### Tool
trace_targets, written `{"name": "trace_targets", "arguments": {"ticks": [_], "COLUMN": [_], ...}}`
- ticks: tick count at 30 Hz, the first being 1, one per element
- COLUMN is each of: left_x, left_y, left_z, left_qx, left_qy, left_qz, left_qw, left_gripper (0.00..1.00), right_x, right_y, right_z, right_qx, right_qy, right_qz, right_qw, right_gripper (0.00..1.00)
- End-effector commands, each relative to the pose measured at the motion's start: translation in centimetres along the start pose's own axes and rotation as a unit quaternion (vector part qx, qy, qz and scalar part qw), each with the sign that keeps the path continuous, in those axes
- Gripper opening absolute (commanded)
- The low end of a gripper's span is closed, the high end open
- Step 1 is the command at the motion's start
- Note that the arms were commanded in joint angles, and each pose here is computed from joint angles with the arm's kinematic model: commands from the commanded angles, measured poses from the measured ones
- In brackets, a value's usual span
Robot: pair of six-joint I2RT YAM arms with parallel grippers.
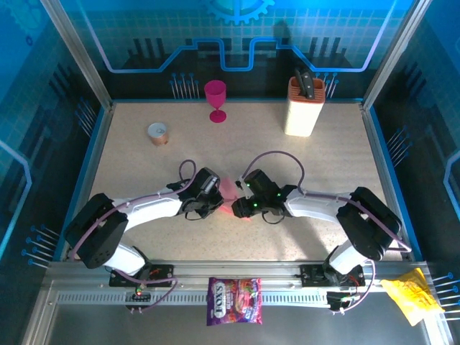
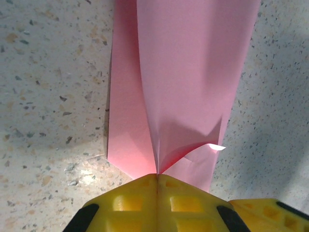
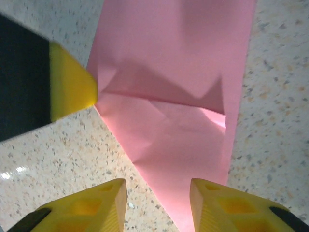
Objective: Fold a paper plane with a square sheet of paper (pick it up from the middle)
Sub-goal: Fourth fold the wing at the center of the table.
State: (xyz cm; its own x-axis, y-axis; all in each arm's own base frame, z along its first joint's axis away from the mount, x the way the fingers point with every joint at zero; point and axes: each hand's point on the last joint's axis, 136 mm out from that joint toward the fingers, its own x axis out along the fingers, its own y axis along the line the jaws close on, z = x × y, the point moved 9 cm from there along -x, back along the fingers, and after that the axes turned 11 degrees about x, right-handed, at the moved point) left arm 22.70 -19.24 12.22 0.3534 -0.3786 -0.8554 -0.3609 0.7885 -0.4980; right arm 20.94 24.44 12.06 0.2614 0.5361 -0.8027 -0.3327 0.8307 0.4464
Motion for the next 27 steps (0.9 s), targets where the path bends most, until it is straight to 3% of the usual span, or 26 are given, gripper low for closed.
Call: {"name": "trace_targets", "arguments": {"ticks": [1, 7, 27], "left_x": [-1.2, -1.7, -1.9], "left_y": [-0.3, -0.4, 0.1], "left_z": [0.1, 0.2, 0.0], "left_qx": [-0.021, -0.033, -0.061], "left_qy": [-0.008, -0.013, -0.018], "left_qz": [0.006, 0.009, 0.006], "left_qw": [1.000, 0.999, 0.998], "left_gripper": [0.00, 0.00, 0.00], "right_x": [-0.7, -0.4, 2.5], "right_y": [0.9, 2.6, 3.8], "right_z": [-0.4, -1.1, -1.6], "right_qx": [-0.063, -0.107, -0.139], "right_qy": [-0.026, -0.036, -0.030], "right_qz": [-0.037, -0.051, -0.146], "right_qw": [0.997, 0.992, 0.979], "right_gripper": [0.40, 0.46, 0.43]}}
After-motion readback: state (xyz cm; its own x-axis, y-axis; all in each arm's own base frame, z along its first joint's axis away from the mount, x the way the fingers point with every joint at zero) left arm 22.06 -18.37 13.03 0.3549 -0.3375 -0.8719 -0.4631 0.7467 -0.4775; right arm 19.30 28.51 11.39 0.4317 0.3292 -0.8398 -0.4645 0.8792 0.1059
